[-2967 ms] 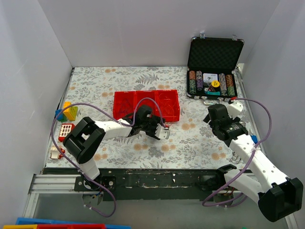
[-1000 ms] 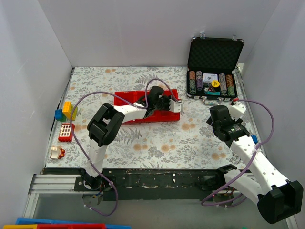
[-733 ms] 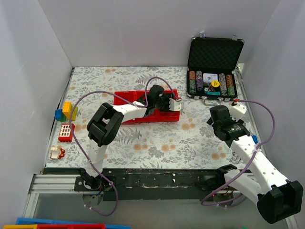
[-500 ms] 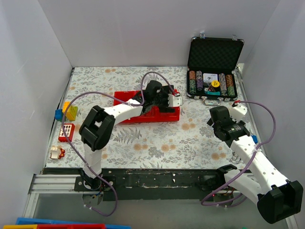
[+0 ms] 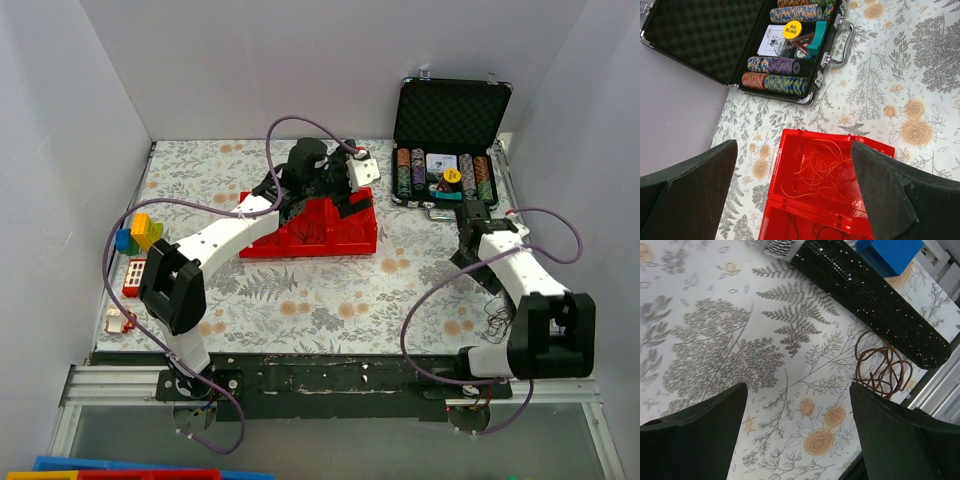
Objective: Untangle the cables
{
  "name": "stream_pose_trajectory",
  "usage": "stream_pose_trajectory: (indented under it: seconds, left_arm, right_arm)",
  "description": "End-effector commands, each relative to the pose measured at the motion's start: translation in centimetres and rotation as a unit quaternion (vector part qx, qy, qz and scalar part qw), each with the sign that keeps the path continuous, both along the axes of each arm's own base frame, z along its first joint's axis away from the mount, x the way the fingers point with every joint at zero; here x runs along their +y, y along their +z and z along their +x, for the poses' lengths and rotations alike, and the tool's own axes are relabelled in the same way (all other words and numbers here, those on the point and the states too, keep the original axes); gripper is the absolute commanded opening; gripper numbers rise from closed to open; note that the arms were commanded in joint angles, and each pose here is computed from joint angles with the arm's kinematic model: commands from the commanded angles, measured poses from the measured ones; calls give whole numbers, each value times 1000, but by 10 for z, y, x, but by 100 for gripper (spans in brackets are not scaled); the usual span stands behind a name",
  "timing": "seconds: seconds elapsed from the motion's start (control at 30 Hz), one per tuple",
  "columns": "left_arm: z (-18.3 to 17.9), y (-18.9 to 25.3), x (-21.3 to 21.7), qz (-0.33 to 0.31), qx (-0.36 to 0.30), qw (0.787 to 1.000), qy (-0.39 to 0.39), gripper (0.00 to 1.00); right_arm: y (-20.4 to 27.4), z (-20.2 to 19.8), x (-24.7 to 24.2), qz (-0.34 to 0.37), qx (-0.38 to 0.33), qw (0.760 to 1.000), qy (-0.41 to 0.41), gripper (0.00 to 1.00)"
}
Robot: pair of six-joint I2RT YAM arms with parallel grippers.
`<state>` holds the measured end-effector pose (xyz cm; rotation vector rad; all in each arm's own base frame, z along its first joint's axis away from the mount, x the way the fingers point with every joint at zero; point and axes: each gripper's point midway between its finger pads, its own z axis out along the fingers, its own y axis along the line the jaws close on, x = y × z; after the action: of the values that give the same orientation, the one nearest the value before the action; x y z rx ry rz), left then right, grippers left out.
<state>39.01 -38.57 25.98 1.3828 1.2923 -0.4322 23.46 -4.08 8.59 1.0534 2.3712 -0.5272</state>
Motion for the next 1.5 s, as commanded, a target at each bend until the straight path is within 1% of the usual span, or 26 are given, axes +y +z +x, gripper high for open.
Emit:
stream_pose_trajectory:
  seconds: [0.0, 0.1, 0.3, 0.43, 0.57, 0.7, 0.83, 0.87, 0.93, 1.0, 1.07, 1.1, 1.13, 1.23, 1.3, 1.37, 1.4, 1.47]
  left_arm:
    - [-19, 48, 15, -37, 10, 999, 6, 98]
    - [-24, 51, 20, -32, 15, 999, 8, 98]
    - [-36, 42, 26, -21, 25, 999, 1, 98]
    - [-40, 41, 24, -24, 30, 999, -9, 98]
    - [-44, 44, 20, -26, 29, 999, -18, 98]
    - [-48, 41, 22, -20, 22, 999, -22, 98]
    - [-50, 39, 24, -14, 13, 999, -26, 98]
    - [-50, 39, 24, -14, 12, 999, -26, 98]
    - [-50, 40, 25, -15, 10, 999, -26, 98]
    - [-51, 40, 23, -16, 9, 999, -29, 98]
    - [-51, 41, 23, -17, 7, 999, -30, 98]
    - [-52, 41, 23, -16, 5, 999, -31, 98]
    - [-52, 41, 23, -16, 4, 999, -32, 98]
    - [-52, 42, 23, -16, 2, 999, -29, 98]
    - [-52, 42, 23, -16, 1, 999, -27, 98]
    - [-52, 42, 25, -16, -1, 1000, -24, 98]
    - [-51, 41, 26, -15, -1, 1000, -22, 98]
    - [-52, 40, 27, -15, -1, 1000, -20, 98]
  right_arm:
    - [-8, -15, -11, 30, 77, 995, -56, 90]
    - [-10, -17, -22, 34, 74, 993, -82, 89]
    - [-12, -37, -34, 38, 78, 991, -105, 90]
    - [-19, -47, -36, 50, 107, 988, -102, 91]
    - [-39, -54, -26, 80, 137, 983, -97, 86]
    - [-52, -50, -14, 117, 141, 979, -93, 84]
    - [-61, -52, -10, 127, 147, 977, -93, 81]
    - [-63, -52, -9, 129, 148, 976, -94, 77]
    - [-66, -54, -7, 136, 154, 974, -91, 63]
    - [-70, -55, -3, 148, 151, 974, -83, 44]
    - [-74, -52, 4, 167, 140, 974, -69, 16]
    - [-74, -49, 9, 181, 131, 973, -59, 8]
    - [-76, -46, 15, 195, 121, 972, -50, 3]
    - [-71, -31, 31, 231, 79, 970, -16, 1]
    - [-60, -13, 44, 241, 48, 969, 25, 1]
    - [-46, 6, 67, 257, 21, 964, 70, 1]
    - [-40, 13, 84, 261, 15, 960, 103, 1]
    - [-29, 24, 108, 265, 7, 955, 137, 1]
